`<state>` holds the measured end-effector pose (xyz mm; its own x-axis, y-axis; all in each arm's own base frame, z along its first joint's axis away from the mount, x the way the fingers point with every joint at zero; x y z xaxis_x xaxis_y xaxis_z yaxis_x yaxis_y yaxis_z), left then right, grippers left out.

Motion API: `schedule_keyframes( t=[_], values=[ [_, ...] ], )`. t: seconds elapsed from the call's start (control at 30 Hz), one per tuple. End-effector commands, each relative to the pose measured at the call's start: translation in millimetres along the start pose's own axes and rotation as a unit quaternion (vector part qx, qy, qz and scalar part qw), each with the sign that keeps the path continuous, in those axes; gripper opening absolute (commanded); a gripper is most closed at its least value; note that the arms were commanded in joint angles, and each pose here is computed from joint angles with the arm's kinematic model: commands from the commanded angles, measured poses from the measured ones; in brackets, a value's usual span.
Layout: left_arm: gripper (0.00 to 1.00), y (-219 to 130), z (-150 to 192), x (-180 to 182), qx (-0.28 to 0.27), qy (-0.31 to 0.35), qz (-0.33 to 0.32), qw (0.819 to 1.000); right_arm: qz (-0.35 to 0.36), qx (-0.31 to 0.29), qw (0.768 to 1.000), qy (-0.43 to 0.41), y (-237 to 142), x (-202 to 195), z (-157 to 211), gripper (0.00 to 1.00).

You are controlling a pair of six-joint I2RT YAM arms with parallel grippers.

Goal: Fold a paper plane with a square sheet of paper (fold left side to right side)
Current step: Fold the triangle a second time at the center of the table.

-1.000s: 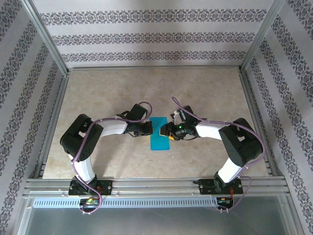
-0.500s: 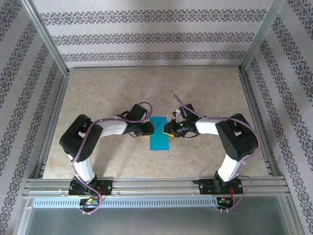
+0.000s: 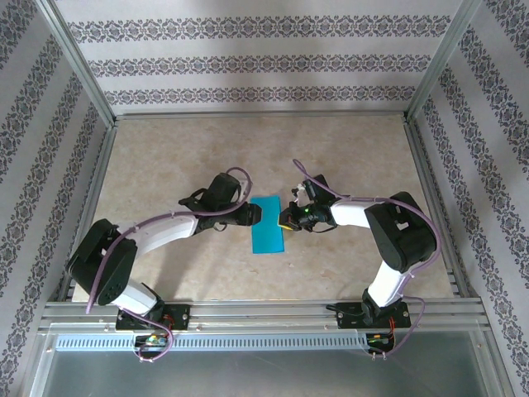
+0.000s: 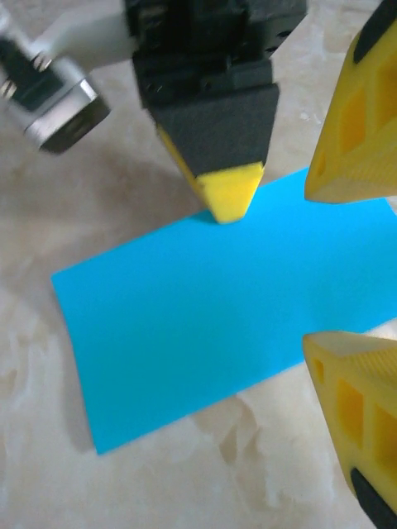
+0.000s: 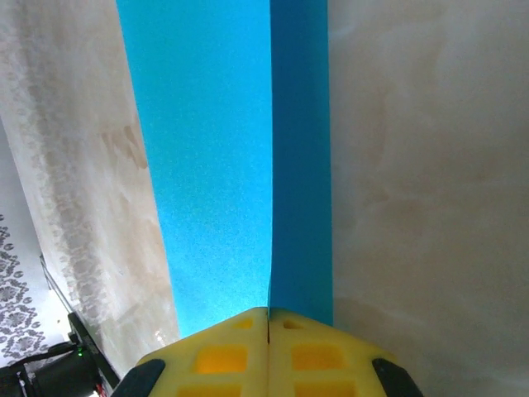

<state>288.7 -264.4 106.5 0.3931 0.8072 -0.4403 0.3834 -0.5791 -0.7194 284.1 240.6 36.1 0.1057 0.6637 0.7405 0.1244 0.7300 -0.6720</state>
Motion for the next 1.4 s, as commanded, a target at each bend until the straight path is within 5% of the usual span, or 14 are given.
schedule_keyframes(
  t=[0.0, 0.4, 0.73, 1.0, 1.37],
  values=[
    [0.49, 0, 33, -17, 0.031, 0.105, -0.018, 0.994, -0.016, -0.013, 1.000, 0.005, -11, 20, -7, 0.00],
    [0.66, 14, 76, -67, 0.048, 0.346, -0.127, 0.928, -0.012, 0.000, 0.998, 0.056, -15, 24, -6, 0.00],
    [0.69, 40, 67, -49, 0.066, 0.394, -0.252, 0.881, -0.011, 0.001, 0.998, 0.055, -15, 25, -4, 0.00],
    [0.37, 42, 65, -53, 0.064, 0.399, -0.248, 0.880, -0.004, -0.002, 0.999, 0.053, -15, 22, -5, 0.00],
    [0.03, 36, 63, -67, 0.045, 0.367, -0.204, 0.907, 0.004, -0.018, 0.999, 0.033, -24, 25, -13, 0.04]
  ],
)
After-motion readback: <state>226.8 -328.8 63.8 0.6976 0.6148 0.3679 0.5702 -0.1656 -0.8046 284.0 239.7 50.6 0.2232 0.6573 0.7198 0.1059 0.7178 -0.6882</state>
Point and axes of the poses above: each hand's point on the last joint's axis, 136 mm out from that joint toward the fingers, its own y axis out along the fingers, its own x axis along the line the jaws close on, z = x × y, the point moved 1 cm from there along -y, back along the fingers, and after that the axes turned 3 degrees about y, right-handed, at the moved point
